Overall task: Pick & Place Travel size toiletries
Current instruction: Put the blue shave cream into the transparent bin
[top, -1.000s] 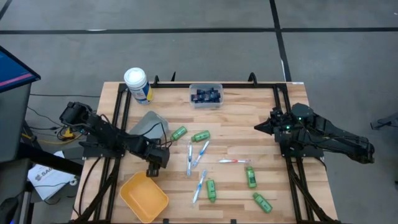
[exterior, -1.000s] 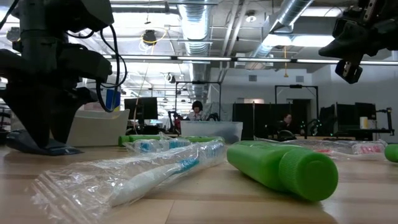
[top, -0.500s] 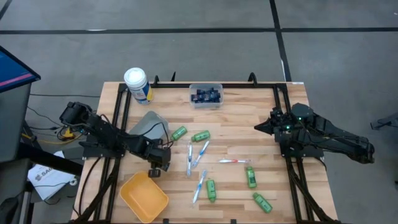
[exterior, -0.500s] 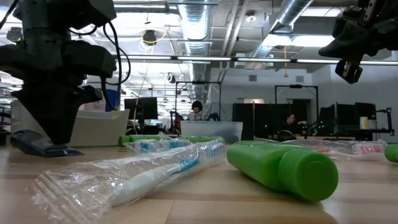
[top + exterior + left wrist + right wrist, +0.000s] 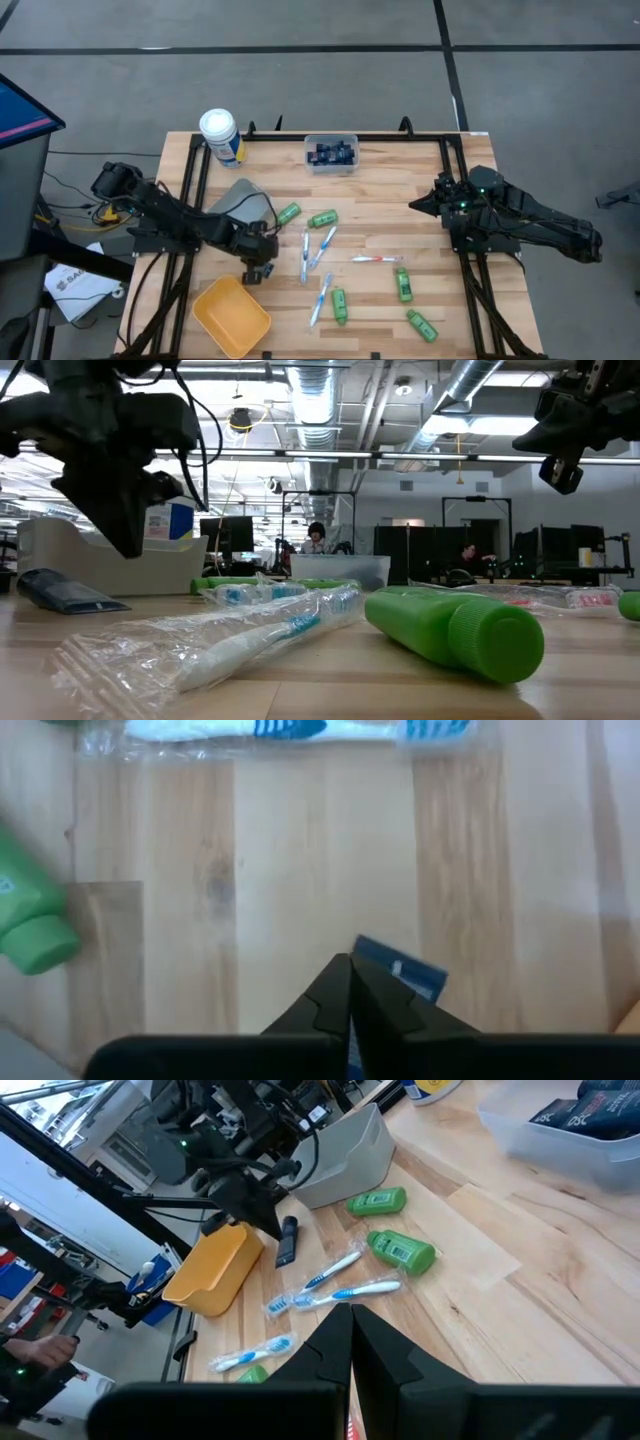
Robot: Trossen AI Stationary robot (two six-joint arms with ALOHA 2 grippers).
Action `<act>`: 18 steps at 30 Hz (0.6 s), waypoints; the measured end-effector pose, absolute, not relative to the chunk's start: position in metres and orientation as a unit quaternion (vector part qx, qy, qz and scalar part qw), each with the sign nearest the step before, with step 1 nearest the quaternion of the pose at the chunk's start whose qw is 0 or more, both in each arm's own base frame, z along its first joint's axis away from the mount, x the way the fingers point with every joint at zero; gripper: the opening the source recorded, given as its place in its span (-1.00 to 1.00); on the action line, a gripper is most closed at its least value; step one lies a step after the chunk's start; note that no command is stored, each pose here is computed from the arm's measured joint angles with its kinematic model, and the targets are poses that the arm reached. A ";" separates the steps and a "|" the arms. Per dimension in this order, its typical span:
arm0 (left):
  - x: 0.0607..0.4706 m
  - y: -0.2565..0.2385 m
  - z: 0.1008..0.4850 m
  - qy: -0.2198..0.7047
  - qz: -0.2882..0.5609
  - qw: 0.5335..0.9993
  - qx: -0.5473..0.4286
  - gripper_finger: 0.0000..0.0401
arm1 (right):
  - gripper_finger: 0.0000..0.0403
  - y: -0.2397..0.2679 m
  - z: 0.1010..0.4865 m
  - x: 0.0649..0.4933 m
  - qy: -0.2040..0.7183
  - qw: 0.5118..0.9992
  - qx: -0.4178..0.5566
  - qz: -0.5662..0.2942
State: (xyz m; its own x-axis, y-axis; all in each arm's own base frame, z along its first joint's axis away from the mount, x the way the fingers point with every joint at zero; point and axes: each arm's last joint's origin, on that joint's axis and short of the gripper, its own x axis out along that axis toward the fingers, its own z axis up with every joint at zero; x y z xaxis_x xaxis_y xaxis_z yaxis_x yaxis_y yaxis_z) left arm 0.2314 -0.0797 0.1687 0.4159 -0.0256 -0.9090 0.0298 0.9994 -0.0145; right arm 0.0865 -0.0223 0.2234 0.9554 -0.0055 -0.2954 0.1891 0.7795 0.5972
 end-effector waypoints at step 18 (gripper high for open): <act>0.224 -0.083 0.160 0.566 -0.103 0.818 -0.003 0.34 | -1.00 -0.022 0.220 0.085 0.158 0.930 0.328 -0.057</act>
State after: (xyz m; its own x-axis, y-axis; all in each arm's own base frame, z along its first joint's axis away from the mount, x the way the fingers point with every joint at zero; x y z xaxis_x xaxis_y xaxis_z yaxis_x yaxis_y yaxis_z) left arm 0.2237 -0.0833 0.1603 0.3388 -0.1718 -0.9250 0.1655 0.9787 -0.1212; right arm 0.0854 -0.0219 0.2197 0.9435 -0.0013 -0.3315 0.2089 0.7788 0.5915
